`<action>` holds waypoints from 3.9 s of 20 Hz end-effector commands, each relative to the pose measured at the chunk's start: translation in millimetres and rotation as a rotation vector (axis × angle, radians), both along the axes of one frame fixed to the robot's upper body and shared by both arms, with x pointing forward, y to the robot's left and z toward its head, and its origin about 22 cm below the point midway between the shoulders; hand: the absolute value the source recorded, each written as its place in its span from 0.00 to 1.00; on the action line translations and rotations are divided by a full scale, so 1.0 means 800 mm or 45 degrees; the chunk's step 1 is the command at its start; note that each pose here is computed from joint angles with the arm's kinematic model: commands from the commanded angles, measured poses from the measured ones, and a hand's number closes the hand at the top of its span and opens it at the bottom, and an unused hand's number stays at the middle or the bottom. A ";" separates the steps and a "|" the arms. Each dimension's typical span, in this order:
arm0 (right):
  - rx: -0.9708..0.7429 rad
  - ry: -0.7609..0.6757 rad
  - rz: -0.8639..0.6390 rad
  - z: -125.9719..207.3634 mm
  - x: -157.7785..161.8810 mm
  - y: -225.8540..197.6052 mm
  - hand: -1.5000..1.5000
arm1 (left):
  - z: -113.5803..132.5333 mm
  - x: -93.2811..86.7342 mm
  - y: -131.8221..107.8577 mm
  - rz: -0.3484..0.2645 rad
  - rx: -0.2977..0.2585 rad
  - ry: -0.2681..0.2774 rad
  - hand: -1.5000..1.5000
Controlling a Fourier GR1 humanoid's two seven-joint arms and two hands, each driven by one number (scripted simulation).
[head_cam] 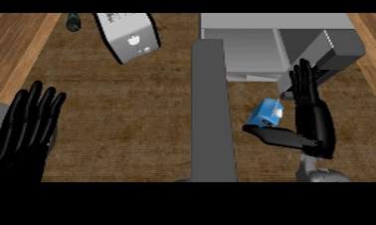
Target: Pick up the milk, place it into the microwave and close the microwave
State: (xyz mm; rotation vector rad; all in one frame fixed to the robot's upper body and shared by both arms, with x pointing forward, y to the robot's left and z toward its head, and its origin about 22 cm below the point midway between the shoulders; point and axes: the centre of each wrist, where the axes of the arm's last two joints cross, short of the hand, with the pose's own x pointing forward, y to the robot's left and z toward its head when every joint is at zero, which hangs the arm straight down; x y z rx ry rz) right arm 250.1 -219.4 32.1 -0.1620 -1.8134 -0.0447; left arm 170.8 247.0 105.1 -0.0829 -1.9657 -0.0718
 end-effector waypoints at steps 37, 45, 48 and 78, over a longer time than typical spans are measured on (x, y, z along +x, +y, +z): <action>-0.194 -0.027 0.052 -0.237 -0.008 -0.071 1.00 | 0.004 -0.038 -0.007 0.013 0.005 0.002 0.00; 0.137 -0.131 0.335 -0.220 0.017 -0.035 1.00 | 0.011 -0.046 -0.002 0.023 -0.006 0.008 0.00; 0.089 -0.154 0.346 -0.195 0.037 -0.004 1.00 | -0.003 -0.039 0.006 0.024 0.010 0.022 0.00; -0.291 -0.050 -0.027 -0.085 0.127 0.044 1.00 | -0.034 -0.030 0.064 0.041 -0.010 0.069 0.00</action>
